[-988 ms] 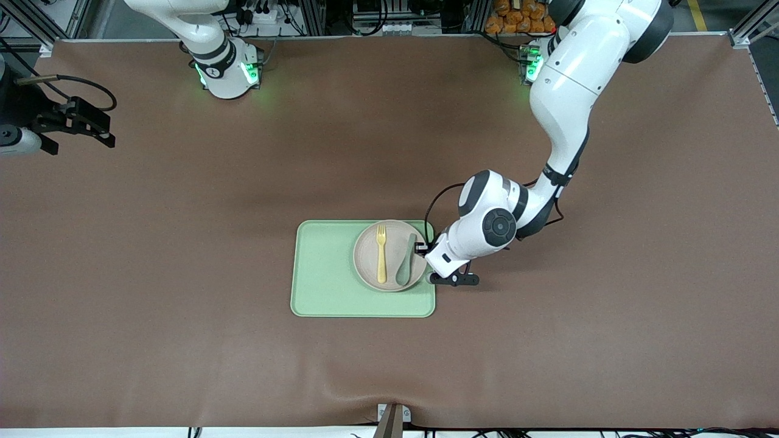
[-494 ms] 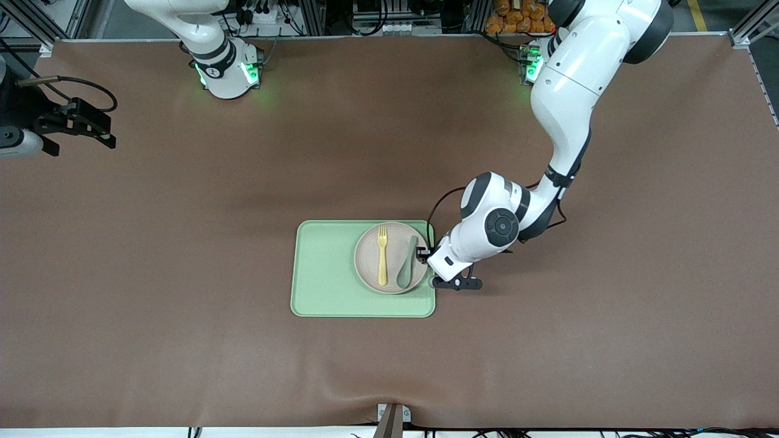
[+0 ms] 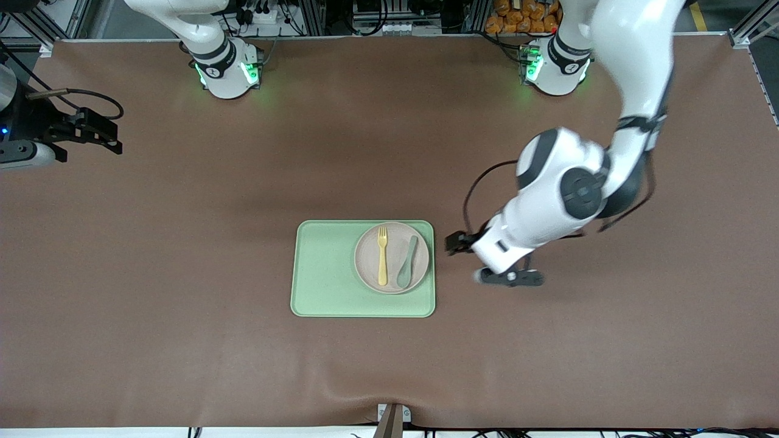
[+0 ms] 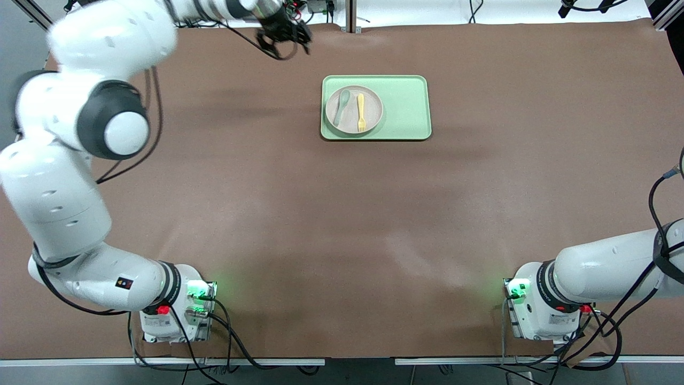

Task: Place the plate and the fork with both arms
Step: 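Open the left gripper and withdraw it while the right gripper reaches toward the tray, then lower the right gripper over the yellow fork and grasp its handle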

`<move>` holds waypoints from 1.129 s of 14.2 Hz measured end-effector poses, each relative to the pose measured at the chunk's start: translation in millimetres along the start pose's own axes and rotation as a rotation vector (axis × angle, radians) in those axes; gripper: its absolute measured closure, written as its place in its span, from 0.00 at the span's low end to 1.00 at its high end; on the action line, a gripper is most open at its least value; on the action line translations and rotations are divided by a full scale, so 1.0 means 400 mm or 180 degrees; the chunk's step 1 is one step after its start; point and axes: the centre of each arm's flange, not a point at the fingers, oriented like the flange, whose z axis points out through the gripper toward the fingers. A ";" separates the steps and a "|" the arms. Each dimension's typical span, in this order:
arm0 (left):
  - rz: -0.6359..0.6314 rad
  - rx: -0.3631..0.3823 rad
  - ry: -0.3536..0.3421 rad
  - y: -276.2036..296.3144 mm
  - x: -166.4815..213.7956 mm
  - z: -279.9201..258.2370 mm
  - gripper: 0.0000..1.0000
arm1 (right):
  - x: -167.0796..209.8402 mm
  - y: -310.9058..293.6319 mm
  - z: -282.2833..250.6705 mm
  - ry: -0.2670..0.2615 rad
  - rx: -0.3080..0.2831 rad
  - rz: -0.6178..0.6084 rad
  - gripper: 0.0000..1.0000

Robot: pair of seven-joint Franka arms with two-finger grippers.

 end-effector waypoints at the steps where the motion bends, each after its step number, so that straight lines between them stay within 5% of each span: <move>1: -0.0030 0.0186 -0.0038 -0.053 -0.023 -0.094 0.00 | 0.003 -0.007 0.004 -0.0012 0.0007 -0.0018 0.00; 8: -0.0351 0.0440 -0.0069 -0.429 -0.104 -0.410 0.00 | 0.117 -0.200 0.138 -0.0079 0.0243 -0.0346 0.00; 16: -0.0392 0.0560 0.0231 -0.487 -0.181 -0.465 0.00 | 0.255 -0.632 0.374 0.0123 0.0265 -0.0070 0.00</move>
